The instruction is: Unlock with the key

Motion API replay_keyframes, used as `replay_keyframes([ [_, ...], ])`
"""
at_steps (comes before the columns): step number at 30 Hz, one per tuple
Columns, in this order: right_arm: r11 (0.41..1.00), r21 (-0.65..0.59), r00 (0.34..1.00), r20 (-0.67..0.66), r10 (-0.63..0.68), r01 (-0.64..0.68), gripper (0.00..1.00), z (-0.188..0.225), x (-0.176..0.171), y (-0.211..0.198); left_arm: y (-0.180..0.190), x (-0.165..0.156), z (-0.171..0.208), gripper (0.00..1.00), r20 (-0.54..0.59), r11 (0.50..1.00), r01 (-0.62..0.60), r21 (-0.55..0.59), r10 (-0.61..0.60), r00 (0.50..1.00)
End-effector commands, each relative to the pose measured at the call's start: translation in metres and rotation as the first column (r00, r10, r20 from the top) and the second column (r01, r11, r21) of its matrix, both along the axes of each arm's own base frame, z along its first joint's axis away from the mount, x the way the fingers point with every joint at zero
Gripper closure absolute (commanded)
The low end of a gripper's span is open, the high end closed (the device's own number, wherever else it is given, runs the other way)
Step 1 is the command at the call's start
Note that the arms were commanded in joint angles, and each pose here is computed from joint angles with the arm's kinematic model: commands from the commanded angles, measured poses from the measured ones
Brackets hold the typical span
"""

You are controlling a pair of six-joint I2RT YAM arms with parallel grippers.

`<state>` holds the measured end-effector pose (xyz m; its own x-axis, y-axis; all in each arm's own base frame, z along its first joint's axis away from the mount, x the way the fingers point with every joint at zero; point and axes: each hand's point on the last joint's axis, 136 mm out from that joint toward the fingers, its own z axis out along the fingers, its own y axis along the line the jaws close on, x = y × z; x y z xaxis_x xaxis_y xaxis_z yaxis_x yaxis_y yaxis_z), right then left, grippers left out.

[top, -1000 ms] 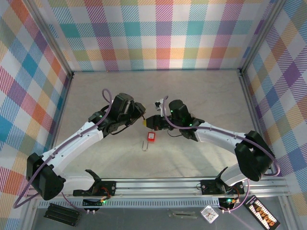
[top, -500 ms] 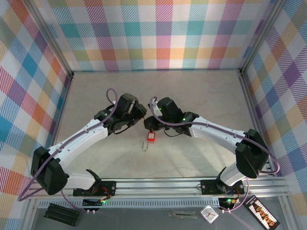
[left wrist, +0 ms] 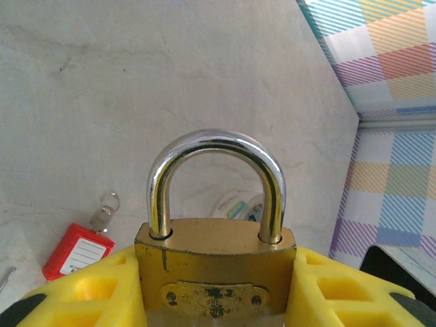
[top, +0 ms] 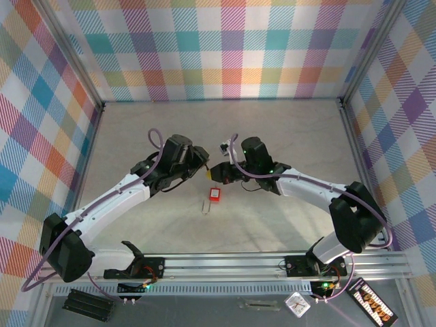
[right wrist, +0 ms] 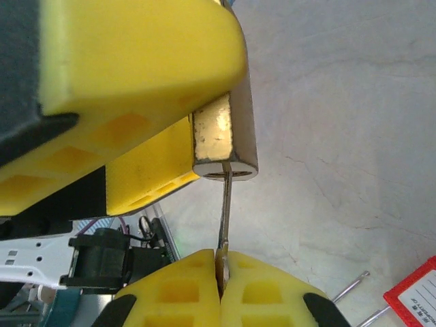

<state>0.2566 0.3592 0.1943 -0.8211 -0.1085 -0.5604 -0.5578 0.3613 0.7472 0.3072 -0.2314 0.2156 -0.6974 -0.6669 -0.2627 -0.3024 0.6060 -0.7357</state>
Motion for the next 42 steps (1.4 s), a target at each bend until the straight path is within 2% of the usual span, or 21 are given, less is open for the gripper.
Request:
replay_keyframes([
  [1, 0.997, 0.082, 0.977, 0.214, -0.009, -0.008, 1.00, 0.044, 0.019, 0.003, -0.030, -0.033, 0.005, 1.00, -0.042, 0.982, 0.174, -0.070, -0.177, 0.983],
  [7, 0.999, 0.033, 0.977, 0.212, -0.014, 0.007, 1.00, 0.047, 0.023, 0.002, -0.022, -0.036, -0.010, 1.00, -0.084, 0.978, 0.207, 0.040, -0.203, 0.976],
  [11, 0.999, 0.013, 0.977, 0.208, -0.033, 0.031, 1.00, 0.046, 0.022, 0.006, -0.020, -0.037, -0.023, 1.00, -0.119, 0.976, 0.207, 0.075, -0.197, 0.973],
  [16, 0.995, -0.067, 0.971, 0.231, -0.057, 0.074, 1.00, 0.043, 0.018, 0.020, -0.028, -0.031, -0.027, 1.00, -0.132, 0.974, 0.215, 0.074, -0.204, 0.970],
  [20, 0.985, -0.092, 0.966, 0.227, -0.123, 0.147, 1.00, 0.035, 0.027, 0.016, -0.034, -0.029, -0.022, 1.00, -0.120, 0.972, 0.230, 0.055, -0.223, 0.968],
  [24, 0.992, 0.013, 0.972, 0.199, -0.126, 0.126, 1.00, 0.046, 0.031, 0.015, -0.034, -0.031, -0.022, 1.00, -0.103, 0.971, 0.237, 0.042, -0.232, 0.967],
  [27, 0.979, 0.168, 0.986, 0.098, -0.132, 0.114, 1.00, 0.056, 0.043, 0.001, -0.035, -0.033, -0.018, 1.00, -0.037, 0.972, 0.233, -0.011, -0.234, 0.972],
  [30, 0.956, 0.287, 0.996, 0.031, -0.079, 0.067, 1.00, 0.069, 0.045, -0.008, -0.040, -0.031, -0.003, 1.00, 0.070, 0.964, 0.258, -0.058, -0.254, 0.965],
  [34, 0.949, 0.315, 0.999, -0.030, 0.044, -0.032, 1.00, 0.075, 0.036, -0.001, -0.044, -0.029, 0.012, 1.00, 0.161, 0.953, 0.298, -0.061, -0.286, 0.945],
  [40, 0.961, 0.273, 0.997, -0.050, 0.057, -0.042, 1.00, 0.073, 0.031, -0.003, -0.038, -0.027, 0.015, 1.00, 0.159, 0.955, 0.295, -0.037, -0.286, 0.945],
  [41, 0.968, 0.250, 0.997, -0.057, 0.045, -0.030, 0.98, 0.070, 0.031, -0.005, -0.036, -0.026, 0.014, 1.00, 0.151, 0.956, 0.293, -0.030, -0.285, 0.947],
  [42, 0.976, 0.217, 0.997, -0.068, 0.032, -0.016, 0.90, 0.065, 0.032, -0.007, -0.034, -0.026, 0.013, 1.00, 0.144, 0.956, 0.291, -0.018, -0.286, 0.947],
])
